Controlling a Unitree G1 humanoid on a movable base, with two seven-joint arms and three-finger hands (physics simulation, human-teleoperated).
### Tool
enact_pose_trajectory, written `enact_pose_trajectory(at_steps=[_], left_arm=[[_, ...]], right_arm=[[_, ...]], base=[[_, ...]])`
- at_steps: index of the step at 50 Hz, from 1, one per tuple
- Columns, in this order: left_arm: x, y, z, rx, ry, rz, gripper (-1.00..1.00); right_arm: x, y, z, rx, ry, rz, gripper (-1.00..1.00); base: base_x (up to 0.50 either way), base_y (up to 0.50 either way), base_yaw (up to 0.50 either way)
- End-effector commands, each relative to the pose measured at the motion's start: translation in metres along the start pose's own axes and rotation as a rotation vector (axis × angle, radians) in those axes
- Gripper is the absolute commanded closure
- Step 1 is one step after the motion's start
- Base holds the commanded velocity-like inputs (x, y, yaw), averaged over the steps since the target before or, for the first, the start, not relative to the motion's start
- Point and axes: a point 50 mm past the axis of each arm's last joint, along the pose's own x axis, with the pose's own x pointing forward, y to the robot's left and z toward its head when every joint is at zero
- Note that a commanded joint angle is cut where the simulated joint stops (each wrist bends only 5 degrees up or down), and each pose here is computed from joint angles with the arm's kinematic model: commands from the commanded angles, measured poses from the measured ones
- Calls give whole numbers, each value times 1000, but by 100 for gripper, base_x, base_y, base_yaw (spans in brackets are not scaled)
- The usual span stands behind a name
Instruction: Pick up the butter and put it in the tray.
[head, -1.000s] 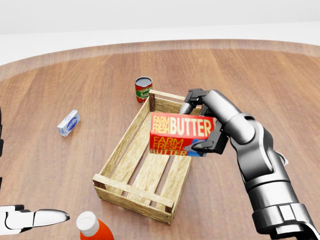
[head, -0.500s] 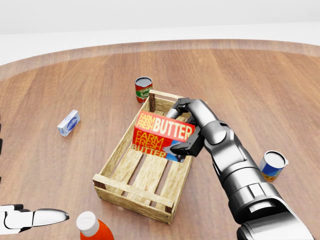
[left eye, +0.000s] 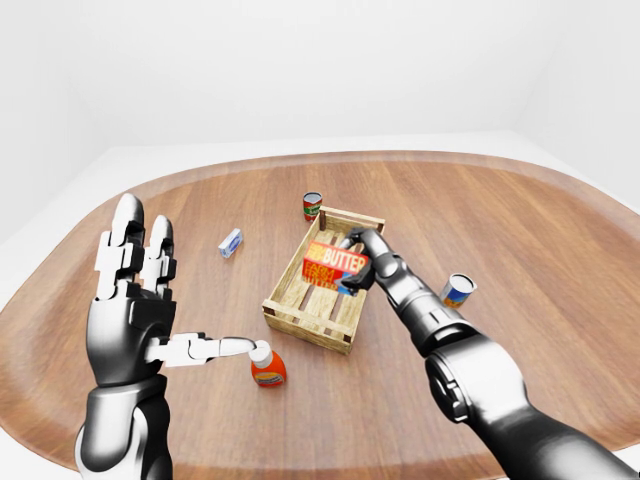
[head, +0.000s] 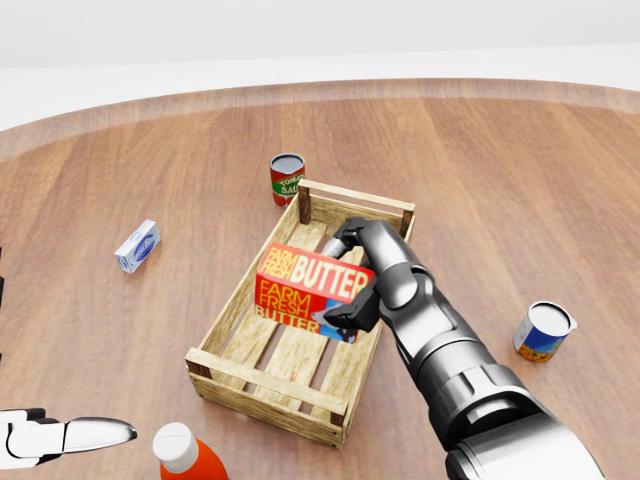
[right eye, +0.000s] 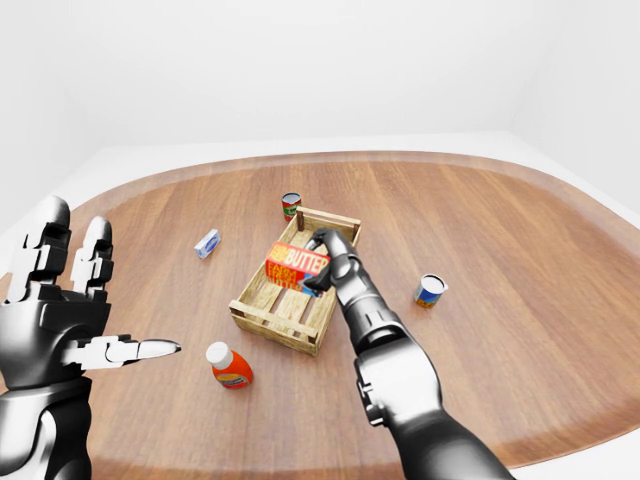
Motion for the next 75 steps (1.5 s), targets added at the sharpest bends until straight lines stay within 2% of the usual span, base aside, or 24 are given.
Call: enact_pose_trajectory(at_steps=[1, 19, 35, 49, 50, 51, 75], left_arm=[[-1, 0, -1, -2, 4, -1, -100], [0, 1, 3, -1, -13, -3, -100], [0, 2, 4, -2, -19, 0, -100], [-1, 2, 4, -1, -16, 0, -100], [-1, 2, 5, -1, -23, 0, -100], [-1, 2, 6, 0, -24, 0, -100], [0, 3, 6, -1, -28, 4, -100]], right_arm=[[0, 3, 8, 17, -6, -81, 100], [-2, 10, 0, -53, 13, -170, 100], [-5, 25, -10, -40, 48, -122, 100], [-5, 28, -13, -23, 58, -105, 100], [-5, 29, -12, -23, 57, -96, -75], [-5, 29, -13, -17, 59, -93, -100], [-6, 36, -7, 17, 47, -38, -100]], base=[[0, 0, 0], [0, 0, 0], [0, 0, 0], [0, 0, 0], [0, 0, 0], [0, 0, 0], [0, 0, 0]])
